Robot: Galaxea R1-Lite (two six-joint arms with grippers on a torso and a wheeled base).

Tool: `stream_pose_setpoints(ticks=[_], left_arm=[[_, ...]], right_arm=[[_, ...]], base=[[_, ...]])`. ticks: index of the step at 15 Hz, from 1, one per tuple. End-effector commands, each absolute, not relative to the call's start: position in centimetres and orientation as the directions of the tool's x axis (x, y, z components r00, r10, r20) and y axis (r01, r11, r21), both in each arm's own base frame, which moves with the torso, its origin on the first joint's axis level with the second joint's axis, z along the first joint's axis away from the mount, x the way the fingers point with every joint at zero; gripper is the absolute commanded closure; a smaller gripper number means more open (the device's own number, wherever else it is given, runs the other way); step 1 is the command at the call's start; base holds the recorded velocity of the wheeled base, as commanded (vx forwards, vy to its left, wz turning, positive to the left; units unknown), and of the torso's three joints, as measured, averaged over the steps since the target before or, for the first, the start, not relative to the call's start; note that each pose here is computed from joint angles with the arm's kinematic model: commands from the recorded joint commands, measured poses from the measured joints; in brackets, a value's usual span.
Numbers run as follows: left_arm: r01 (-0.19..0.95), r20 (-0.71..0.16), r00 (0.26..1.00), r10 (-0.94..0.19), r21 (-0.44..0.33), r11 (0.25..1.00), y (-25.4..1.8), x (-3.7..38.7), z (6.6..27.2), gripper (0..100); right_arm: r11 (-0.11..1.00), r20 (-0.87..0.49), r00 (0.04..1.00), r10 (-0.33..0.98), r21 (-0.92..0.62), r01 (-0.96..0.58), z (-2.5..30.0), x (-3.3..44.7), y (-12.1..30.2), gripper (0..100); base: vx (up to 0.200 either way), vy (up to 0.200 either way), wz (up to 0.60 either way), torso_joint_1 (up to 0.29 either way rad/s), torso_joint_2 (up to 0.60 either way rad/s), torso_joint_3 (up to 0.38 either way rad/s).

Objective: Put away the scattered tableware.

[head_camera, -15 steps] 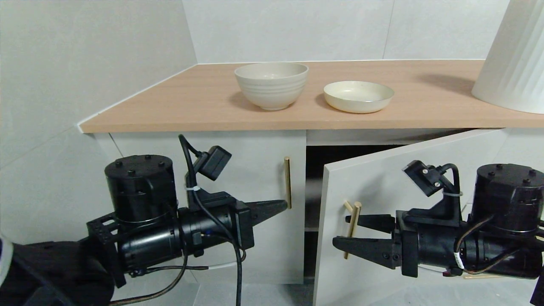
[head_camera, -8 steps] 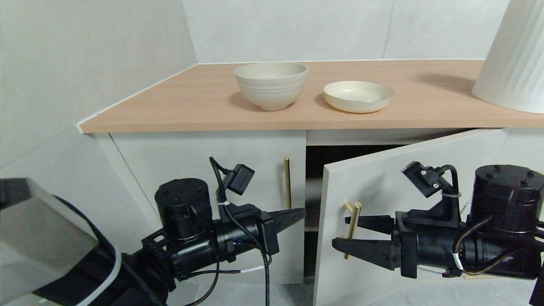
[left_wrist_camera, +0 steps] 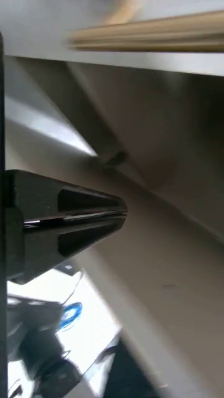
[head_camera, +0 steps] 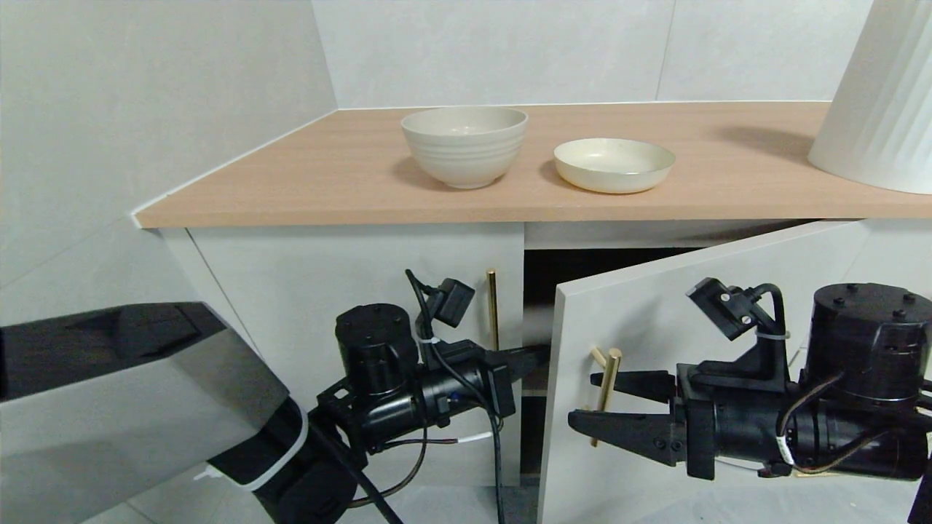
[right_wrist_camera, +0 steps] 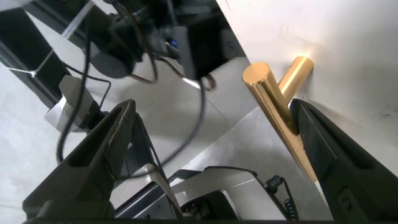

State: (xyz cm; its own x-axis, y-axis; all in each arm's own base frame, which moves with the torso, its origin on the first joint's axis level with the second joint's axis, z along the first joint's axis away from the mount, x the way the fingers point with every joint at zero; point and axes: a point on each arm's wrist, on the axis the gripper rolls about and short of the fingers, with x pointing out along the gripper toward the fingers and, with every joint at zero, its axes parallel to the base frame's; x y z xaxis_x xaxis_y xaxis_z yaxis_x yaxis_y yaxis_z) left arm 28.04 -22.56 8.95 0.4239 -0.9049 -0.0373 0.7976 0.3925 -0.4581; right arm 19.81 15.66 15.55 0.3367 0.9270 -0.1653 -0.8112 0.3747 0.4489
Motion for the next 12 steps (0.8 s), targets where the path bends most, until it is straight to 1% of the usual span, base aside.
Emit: stream_pose_setpoints(ticks=[1,3,5,6,8,12], left_arm=[[0.801,-0.052,0.401,-0.915,-0.465,0.378,-23.7,28.2,7.8,100],[0.810,-0.053,0.379,-0.924,-0.464,0.358,-24.9,28.3,7.1,100],[0.814,-0.045,0.378,-0.925,-0.461,0.354,-25.0,28.2,7.4,100],[0.823,-0.019,0.378,-0.925,-0.450,0.346,-25.1,28.3,7.7,100],[0.834,0.005,0.374,-0.927,-0.439,0.334,-25.5,28.6,8.2,100],[0.836,0.005,0.370,-0.929,-0.439,0.330,-26.0,29.0,7.8,100]], right_arm=[[0.373,-0.167,0.335,0.928,0.450,-0.811,15.5,19.8,15.7,0],[0.380,-0.183,0.333,0.925,0.458,-0.803,15.3,19.9,15.7,0],[0.380,-0.183,0.333,0.925,0.458,-0.803,15.3,19.8,15.6,0],[0.381,-0.179,0.337,0.924,0.455,-0.805,15.4,19.7,15.5,0],[0.400,-0.188,0.353,0.916,0.460,-0.793,15.1,19.9,15.0,0],[0.447,-0.204,0.399,0.894,0.468,-0.762,14.7,19.5,13.2,0]], base=[[0.000,0.000,0.00,0.000,0.00,0.000],[0.000,0.000,0.00,0.000,0.00,0.000],[0.000,0.000,0.00,0.000,0.00,0.000],[0.000,0.000,0.00,0.000,0.00,0.000],[0.000,0.000,0.00,0.000,0.00,0.000],[0.000,0.000,0.00,0.000,0.00,0.000]])
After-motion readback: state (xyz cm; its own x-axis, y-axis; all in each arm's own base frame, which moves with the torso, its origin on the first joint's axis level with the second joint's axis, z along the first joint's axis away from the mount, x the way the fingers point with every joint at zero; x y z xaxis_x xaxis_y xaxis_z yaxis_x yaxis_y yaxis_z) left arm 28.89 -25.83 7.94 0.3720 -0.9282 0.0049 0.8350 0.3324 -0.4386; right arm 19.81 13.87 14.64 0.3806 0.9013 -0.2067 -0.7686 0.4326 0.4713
